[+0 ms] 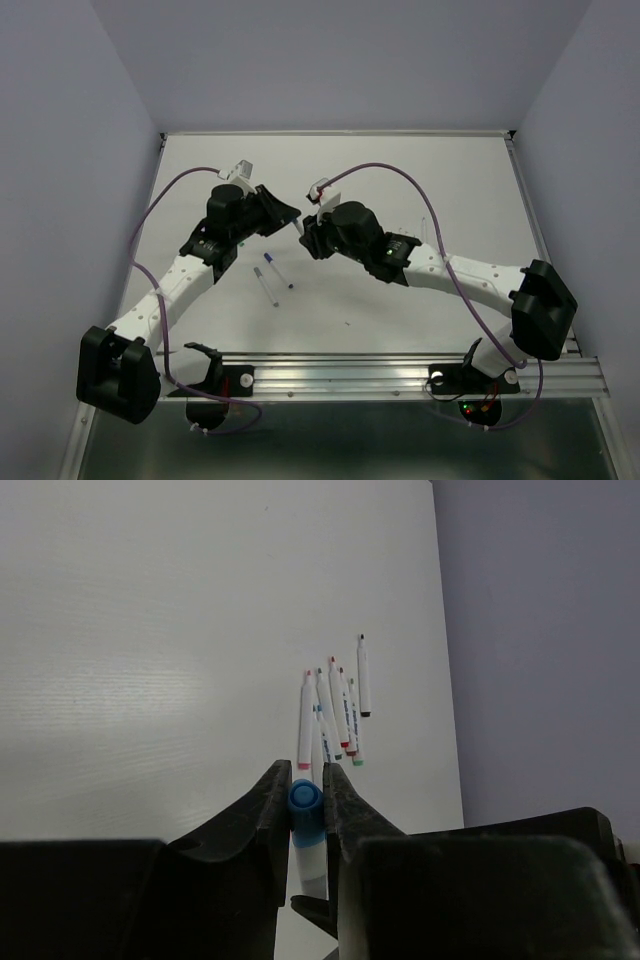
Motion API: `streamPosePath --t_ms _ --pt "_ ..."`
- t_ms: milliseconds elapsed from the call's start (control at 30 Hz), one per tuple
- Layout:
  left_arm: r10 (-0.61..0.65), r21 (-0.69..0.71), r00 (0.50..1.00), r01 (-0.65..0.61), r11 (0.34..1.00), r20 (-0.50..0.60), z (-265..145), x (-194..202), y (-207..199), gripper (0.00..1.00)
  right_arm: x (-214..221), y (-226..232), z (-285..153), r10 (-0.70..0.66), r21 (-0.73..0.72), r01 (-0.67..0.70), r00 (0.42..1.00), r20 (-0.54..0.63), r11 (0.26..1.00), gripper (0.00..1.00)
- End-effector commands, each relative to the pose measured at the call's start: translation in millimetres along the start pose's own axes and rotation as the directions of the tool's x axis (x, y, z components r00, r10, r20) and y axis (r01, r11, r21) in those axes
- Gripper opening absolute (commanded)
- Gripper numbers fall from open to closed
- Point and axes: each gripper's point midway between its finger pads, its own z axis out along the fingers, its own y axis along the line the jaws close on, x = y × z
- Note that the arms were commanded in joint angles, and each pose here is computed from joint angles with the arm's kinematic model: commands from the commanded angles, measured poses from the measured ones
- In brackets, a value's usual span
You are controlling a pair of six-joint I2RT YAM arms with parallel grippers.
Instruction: Open the pen caps
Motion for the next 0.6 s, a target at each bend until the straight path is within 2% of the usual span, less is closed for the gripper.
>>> streamPosePath --t_ms 0,100,133,233,300,467,567 --pt "0.048 0.075 0.997 -0.052 0.996 0.054 -4.8 -13.2 -24.7 0.00 -46.6 1.5 -5.5 -0.008 -0.003 0.008 0.993 0.120 1.000 0.40" --pt "0.052 0.085 0.997 -0.057 0.995 0.055 -5.3 -12.4 -28.2 0.00 -45.7 -0.2 -1.9 -0.018 0.008 0.017 0.993 0.116 1.000 0.42" --pt "0.054 0.091 0.997 -0.059 0.994 0.051 -5.3 -10.8 -29.8 0.00 -45.2 -0.2 -0.4 -0.020 0.009 0.019 0.993 0.113 1.000 0.40" --pt "0.056 0.098 0.997 -0.062 0.993 0.054 -5.6 -11.2 -31.9 0.00 -45.3 1.6 0.3 -0.021 0.001 0.021 0.994 0.107 1.000 0.22" --pt "0.054 0.096 0.997 -0.060 0.994 0.062 -5.7 -13.7 -32.9 0.00 -43.2 3.9 -1.5 -0.021 -0.015 0.022 0.995 0.102 1.000 0.13" --pt "0.075 0.069 0.991 -0.083 0.994 0.107 -0.2 -28.4 -34.4 0.00 -33.9 7.5 -13.9 -0.031 -0.051 0.034 0.997 0.073 0.998 0.01" --pt "0.087 0.058 0.988 -0.095 0.994 0.128 6.6 -41.1 -39.3 0.00 -22.3 9.4 -21.0 -0.027 -0.075 0.030 0.999 0.044 0.997 0.01"
